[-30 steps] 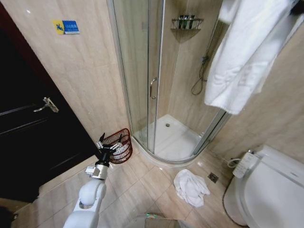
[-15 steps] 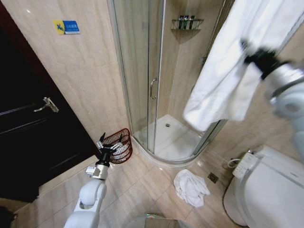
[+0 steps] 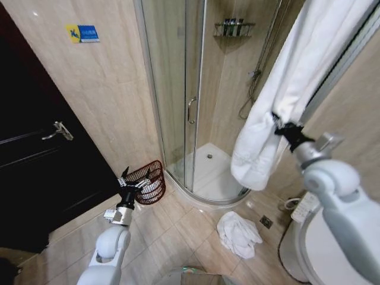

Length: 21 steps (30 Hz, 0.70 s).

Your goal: Discard the used towel into the hamper.

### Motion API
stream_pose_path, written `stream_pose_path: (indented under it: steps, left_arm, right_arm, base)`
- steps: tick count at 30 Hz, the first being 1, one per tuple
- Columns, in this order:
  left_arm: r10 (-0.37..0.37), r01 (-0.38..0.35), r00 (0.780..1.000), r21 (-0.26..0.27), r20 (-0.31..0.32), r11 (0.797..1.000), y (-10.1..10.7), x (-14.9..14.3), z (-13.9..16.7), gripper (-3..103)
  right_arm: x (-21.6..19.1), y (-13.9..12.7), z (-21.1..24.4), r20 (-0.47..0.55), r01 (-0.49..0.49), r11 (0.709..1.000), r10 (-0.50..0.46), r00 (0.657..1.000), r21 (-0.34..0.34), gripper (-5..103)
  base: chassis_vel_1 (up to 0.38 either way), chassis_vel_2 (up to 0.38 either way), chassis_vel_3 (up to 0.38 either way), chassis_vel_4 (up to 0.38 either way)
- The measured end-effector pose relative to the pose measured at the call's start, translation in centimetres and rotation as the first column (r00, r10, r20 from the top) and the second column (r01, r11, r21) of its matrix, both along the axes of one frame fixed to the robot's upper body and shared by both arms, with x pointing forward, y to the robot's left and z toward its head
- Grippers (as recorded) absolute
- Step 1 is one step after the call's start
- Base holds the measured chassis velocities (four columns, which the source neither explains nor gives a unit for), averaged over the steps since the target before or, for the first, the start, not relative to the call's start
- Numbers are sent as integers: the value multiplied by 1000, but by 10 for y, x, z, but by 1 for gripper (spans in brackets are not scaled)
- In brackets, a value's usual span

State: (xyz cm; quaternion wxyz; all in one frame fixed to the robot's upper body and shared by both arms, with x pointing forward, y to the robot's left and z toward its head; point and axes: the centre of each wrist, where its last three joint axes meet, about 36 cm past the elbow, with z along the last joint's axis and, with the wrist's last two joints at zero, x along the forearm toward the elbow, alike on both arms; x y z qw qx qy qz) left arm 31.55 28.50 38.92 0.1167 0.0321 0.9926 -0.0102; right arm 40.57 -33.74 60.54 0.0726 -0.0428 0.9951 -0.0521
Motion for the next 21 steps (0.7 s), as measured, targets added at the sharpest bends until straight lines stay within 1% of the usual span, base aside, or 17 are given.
stream_pose_path:
  steps: [4, 6, 8, 9, 11, 12, 14, 16, 17, 18, 21]
  left_arm:
    - [-6, 6, 1000, -1, 0, 1000, 0, 3, -1, 100]
    - [-10, 10, 1000, -3, 1, 1000, 1, 4, -2, 100]
    - [-13, 14, 1000, -4, 3, 1000, 2, 7, -2, 100]
    - [-13, 14, 1000, -4, 3, 1000, 2, 7, -2, 100]
    - [-18, 18, 1000, -6, 4, 1000, 3, 9, -4, 100]
    - [-18, 18, 1000, -6, 4, 1000, 3, 9, -4, 100]
    - [-22, 22, 1000, -7, 6, 1000, 3, 9, -6, 100]
    - [-23, 23, 1000, -7, 5, 1000, 3, 9, -7, 100]
    - [-28, 28, 1000, -9, 6, 1000, 3, 9, -10, 100]
    - [-29, 29, 1000, -10, 6, 1000, 3, 9, -10, 100]
    - [-31, 31, 999, -10, 8, 999, 3, 10, -11, 100]
  right_arm:
    - [-13, 12, -15, -3, 0, 1000, 0, 1000, 8, 6]
    - [-22, 19, -26, 1, 0, 1000, 0, 1000, 2, 6]
    - [-35, 30, -38, -8, -4, 1000, 5, 1000, 12, 6]
    - [-35, 30, -38, -8, -4, 1000, 5, 1000, 12, 6]
    - [-56, 45, -55, -23, -12, 999, 13, 1000, 30, 6]
    - [-56, 45, -55, -23, -12, 999, 13, 1000, 30, 6]
    - [-70, 56, -65, -29, -13, 999, 14, 999, 39, 6]
    - [-74, 61, -67, -29, -14, 999, 15, 999, 40, 6]
    - [-89, 73, -67, -15, -12, 999, 12, 1000, 46, 6]
    - [-95, 78, -67, -11, -12, 999, 13, 1000, 49, 6]
    - [-102, 83, -67, -3, -9, 999, 10, 1000, 48, 6]
  base:
    - [0, 0, 0, 0]
    - [0, 0, 0, 0]
    - [0, 0, 0, 0]
    - [0, 0, 0, 0]
    - [0, 0, 0, 0]
    - [0, 0, 0, 0]
    - [0, 0, 0, 0]
    - [0, 0, 0, 0]
    - [0, 0, 0, 0]
    - [0, 0, 0, 0]
    - [0, 0, 0, 0]
